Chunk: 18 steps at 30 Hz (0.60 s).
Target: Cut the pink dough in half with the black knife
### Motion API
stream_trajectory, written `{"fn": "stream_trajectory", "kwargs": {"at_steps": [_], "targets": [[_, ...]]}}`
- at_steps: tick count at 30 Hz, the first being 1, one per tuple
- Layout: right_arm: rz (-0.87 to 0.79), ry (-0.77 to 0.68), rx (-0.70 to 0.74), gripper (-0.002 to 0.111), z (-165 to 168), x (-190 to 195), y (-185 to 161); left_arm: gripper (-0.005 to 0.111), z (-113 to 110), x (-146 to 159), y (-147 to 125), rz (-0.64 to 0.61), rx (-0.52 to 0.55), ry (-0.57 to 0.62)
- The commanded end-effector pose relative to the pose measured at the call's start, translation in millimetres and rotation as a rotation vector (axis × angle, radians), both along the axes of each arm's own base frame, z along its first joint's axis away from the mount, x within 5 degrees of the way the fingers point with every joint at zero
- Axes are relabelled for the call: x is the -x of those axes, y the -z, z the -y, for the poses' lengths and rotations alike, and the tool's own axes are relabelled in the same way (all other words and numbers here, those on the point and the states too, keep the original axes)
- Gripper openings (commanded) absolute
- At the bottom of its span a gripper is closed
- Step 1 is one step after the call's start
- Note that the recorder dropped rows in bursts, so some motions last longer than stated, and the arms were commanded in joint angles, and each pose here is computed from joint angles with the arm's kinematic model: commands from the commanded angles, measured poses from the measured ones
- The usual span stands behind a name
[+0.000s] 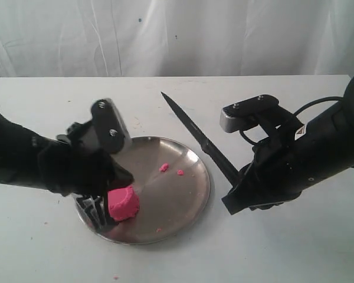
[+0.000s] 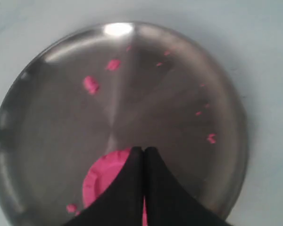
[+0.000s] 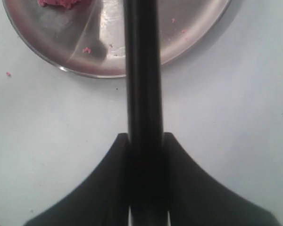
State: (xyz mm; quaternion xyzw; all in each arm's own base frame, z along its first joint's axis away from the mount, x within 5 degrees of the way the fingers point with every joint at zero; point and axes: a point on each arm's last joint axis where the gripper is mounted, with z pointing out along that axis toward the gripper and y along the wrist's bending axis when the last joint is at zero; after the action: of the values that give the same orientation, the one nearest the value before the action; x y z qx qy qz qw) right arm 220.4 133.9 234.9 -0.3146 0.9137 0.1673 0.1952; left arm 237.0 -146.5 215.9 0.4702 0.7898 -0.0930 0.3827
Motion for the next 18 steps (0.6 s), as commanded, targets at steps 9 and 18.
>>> {"fn": "stream_trajectory", "kwargs": {"at_steps": [9,18], "targets": [[-0.092,-0.084,0.015,0.000,-15,-18,19,0.000,-36,-19,41,-0.438,0.105,-0.409],[-0.104,-0.064,0.007,0.000,-15,-18,19,0.000,-35,-26,45,-0.485,-0.032,-0.331]]}}
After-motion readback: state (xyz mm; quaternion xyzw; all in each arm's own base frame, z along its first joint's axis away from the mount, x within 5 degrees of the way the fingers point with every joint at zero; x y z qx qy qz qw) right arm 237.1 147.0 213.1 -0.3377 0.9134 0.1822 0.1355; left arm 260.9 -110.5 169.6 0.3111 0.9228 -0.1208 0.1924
